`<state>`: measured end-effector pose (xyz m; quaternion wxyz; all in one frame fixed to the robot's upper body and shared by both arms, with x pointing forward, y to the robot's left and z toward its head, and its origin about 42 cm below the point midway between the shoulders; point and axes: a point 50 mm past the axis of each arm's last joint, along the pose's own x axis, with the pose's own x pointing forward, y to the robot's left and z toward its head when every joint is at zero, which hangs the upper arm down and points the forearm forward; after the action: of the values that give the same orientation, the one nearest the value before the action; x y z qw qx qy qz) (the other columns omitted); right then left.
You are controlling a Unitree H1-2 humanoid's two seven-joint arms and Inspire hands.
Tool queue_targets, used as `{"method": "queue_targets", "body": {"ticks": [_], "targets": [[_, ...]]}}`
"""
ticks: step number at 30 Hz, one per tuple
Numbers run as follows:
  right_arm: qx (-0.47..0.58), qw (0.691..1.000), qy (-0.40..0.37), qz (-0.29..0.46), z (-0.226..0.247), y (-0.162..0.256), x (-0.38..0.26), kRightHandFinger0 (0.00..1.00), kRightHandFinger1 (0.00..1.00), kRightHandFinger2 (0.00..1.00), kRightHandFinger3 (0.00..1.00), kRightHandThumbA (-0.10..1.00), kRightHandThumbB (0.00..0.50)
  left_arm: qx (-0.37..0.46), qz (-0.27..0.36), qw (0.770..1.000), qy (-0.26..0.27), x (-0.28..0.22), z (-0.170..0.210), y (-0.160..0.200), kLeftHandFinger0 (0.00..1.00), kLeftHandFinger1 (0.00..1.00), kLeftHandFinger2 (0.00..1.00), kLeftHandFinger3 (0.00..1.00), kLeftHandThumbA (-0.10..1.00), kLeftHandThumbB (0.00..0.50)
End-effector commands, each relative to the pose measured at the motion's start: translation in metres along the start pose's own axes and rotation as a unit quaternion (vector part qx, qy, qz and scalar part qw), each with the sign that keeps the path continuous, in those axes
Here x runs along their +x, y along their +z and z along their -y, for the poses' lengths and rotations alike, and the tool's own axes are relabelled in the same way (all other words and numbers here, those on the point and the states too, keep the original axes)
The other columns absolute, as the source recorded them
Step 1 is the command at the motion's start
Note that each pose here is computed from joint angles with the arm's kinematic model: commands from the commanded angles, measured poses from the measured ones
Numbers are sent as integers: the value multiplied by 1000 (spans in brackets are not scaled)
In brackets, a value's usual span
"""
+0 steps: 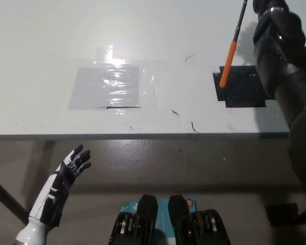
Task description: The robot uses it right hand to pick up an extended orange duster kept in the middle of the desk and presses its handle against the desk to collapse it
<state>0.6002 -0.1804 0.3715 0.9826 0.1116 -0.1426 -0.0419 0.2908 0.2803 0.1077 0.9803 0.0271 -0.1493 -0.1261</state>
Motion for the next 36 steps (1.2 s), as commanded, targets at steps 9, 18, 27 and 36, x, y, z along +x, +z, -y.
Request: {"method": "queue_targets", "body": {"ticks": [9, 18, 27, 36], "targets": [[-145, 976, -73, 143, -30, 28, -4, 0, 0, 195, 129, -100, 90, 3, 28, 1000, 5, 1, -5, 10, 1000, 1000, 1000, 1000, 1000, 277], [-166, 961, -94, 201, -45, 42, -8, 0, 166, 415, 468, -100, 77, 3, 30, 1000, 3, 3, -6, 10, 1000, 1000, 1000, 1000, 1000, 283], [-67, 967, -96, 228, -48, 32, -35, 0, 119, 452, 629, -100, 27, -1, 28, 1000, 3, 3, -4, 9, 1000, 1000, 1000, 1000, 1000, 287], [14, 975, -93, 203, -32, -13, -77, 0, 158, 506, 645, -100, 69, 1, 25, 1000, 5, -3, -6, 9, 1000, 1000, 1000, 1000, 1000, 281]]}}
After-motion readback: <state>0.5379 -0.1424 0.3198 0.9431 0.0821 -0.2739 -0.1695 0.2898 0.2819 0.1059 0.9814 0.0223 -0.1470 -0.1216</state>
